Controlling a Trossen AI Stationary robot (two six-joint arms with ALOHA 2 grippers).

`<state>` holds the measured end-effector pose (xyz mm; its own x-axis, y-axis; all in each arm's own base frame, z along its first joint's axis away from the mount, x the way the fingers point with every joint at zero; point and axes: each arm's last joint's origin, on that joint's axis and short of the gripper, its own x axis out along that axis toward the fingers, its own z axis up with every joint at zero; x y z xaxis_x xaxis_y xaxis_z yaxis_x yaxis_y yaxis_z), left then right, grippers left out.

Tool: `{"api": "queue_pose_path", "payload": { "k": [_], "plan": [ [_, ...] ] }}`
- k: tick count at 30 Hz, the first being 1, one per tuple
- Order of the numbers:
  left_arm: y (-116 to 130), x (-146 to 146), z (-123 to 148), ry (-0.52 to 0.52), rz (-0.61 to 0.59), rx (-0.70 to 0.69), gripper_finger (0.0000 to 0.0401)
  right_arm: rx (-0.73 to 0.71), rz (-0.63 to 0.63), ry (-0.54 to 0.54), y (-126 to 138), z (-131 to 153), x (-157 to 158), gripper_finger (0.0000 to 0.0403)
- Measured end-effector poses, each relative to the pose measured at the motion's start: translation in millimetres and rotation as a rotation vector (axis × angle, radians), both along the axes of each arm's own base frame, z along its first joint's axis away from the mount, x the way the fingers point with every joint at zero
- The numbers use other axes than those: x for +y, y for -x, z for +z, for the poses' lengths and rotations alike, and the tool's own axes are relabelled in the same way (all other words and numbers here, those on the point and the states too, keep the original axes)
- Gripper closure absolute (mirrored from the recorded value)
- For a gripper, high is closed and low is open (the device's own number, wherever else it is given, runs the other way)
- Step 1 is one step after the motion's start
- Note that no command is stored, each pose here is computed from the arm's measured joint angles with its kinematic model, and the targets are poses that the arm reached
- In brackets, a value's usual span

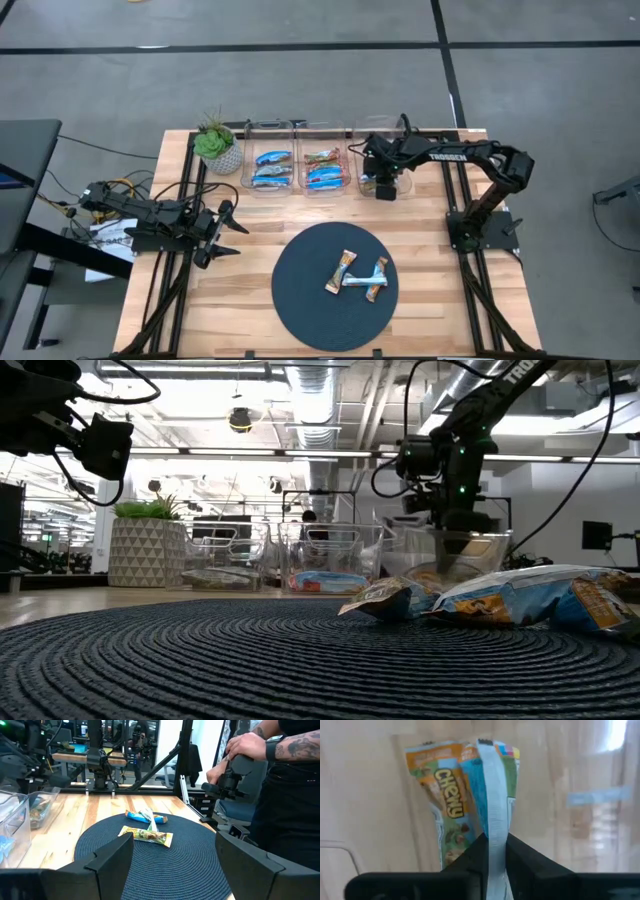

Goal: Pick and place Granola Bars by type
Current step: Put the yellow granola bar into the right transparent bin

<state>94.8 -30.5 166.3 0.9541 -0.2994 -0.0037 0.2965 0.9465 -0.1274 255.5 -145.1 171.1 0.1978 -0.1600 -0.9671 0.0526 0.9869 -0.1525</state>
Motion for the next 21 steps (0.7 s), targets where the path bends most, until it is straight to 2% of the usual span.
{"api": "queue_pose_path", "payload": {
  "k": [6,21],
  "plan": [
    [0.0,0.0,-0.1,0.0,0.0,0.0,0.0127,-0.002,0.002,-0.006,-0.3,0.1,0.6,0.0335],
    [0.0,0.0,0.0,0.0,0.0,0.0,0.0127,0.013,-0.002,0.002,0.7,0.3,0.6,0.0334]
  ]
}}
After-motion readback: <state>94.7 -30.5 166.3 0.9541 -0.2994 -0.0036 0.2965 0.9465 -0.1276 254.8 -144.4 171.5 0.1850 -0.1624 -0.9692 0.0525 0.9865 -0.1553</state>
